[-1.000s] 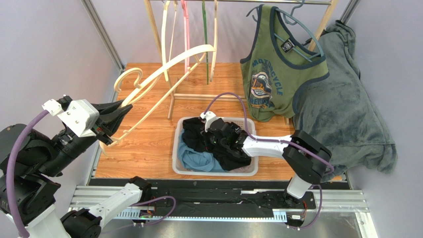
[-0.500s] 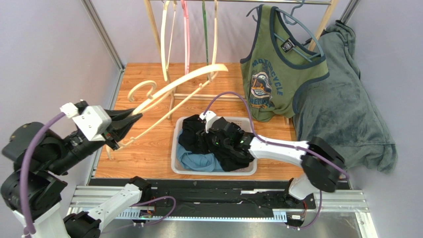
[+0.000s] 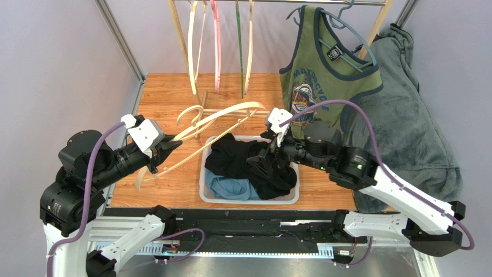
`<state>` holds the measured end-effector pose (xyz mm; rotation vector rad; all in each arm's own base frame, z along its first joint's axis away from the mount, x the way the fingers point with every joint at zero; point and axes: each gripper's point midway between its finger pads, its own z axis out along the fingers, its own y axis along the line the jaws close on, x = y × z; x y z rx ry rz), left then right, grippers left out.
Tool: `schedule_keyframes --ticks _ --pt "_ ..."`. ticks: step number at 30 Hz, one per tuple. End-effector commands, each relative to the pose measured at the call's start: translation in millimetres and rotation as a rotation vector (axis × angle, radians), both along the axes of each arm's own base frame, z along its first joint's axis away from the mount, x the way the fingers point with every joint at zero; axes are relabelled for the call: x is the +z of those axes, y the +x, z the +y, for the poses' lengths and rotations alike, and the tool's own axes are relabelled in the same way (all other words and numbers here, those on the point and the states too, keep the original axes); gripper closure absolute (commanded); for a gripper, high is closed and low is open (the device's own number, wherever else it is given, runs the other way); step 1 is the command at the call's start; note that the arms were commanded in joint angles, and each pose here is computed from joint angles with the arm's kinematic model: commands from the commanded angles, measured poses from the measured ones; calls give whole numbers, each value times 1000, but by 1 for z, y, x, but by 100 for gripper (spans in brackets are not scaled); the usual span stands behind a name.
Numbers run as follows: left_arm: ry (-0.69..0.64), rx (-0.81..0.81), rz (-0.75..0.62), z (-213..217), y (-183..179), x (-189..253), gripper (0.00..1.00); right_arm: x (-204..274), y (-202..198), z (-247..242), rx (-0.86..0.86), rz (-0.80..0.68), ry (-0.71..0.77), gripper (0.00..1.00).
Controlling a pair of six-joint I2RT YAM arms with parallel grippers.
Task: Remove the tank top from the hanger
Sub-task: Place the hanger at the clothesline.
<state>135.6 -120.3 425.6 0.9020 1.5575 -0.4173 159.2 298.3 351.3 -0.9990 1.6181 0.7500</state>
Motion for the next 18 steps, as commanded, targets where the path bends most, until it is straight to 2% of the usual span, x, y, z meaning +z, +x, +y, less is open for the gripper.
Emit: schedule_keyframes --ticks 1,5,8,13,18 --pt "14 -106 -55 -10 -10 5 100 35 -36 -19 145 -78 -46 9" --pt "50 -424 44 -35 -57 -21 100 59 -47 -36 160 -134 -75 11" --pt "55 -568 84 -42 -81 -34 100 75 -56 -46 189 -169 -51 11" --pt "60 -647 96 -44 -92 -37 100 66 -63 -48 228 -153 -83 13" --pt "51 -679 90 -46 -97 -34 100 57 -79 -35 321 -77 -76 15"
